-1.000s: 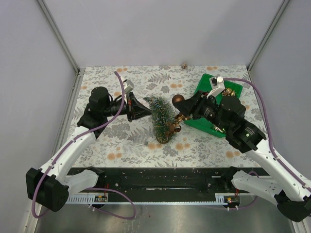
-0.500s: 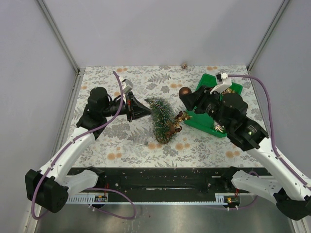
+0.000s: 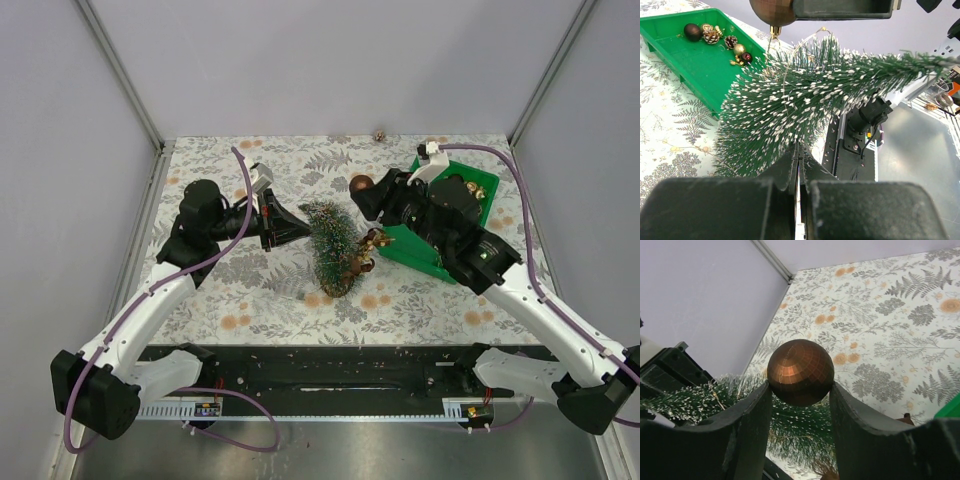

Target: Decorate the small christmas tree

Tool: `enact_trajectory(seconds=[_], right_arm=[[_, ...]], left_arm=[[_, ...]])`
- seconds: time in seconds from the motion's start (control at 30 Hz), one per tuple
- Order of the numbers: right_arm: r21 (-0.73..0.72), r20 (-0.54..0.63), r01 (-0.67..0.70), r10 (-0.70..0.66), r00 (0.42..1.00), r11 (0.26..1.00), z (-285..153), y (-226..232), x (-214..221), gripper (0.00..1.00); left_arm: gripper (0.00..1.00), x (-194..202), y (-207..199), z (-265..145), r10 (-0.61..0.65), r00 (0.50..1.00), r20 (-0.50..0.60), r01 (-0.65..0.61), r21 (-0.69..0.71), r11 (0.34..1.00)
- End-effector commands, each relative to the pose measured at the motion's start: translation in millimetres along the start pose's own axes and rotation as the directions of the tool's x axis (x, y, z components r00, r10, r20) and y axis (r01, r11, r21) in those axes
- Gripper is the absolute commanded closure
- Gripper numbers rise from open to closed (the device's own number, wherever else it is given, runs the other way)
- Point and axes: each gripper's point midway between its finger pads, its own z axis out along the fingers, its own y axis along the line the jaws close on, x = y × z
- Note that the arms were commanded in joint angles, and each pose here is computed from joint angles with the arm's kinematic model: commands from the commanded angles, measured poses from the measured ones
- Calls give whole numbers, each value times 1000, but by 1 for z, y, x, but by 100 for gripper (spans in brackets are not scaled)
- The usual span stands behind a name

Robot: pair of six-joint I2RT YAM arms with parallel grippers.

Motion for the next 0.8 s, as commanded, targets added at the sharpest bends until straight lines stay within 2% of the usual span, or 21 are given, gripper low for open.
enact_trajectory(seconds=[0.0,0.27,0.77], right_arm=[[-145,19,-58,61,998,988,-3,30,-5,81],[-190,-94,-199,184,978,961,-9,26,37,82],[-263,-18,-208,211,977,942,-43,42,6,82]], left_arm=[[100,-15,-9,-2,70,996,49,-71,14,997],[100,-20,-5,1,76,996,52,-76,11,997],[100,-34,1,24,105,994,27,-106,42,994]])
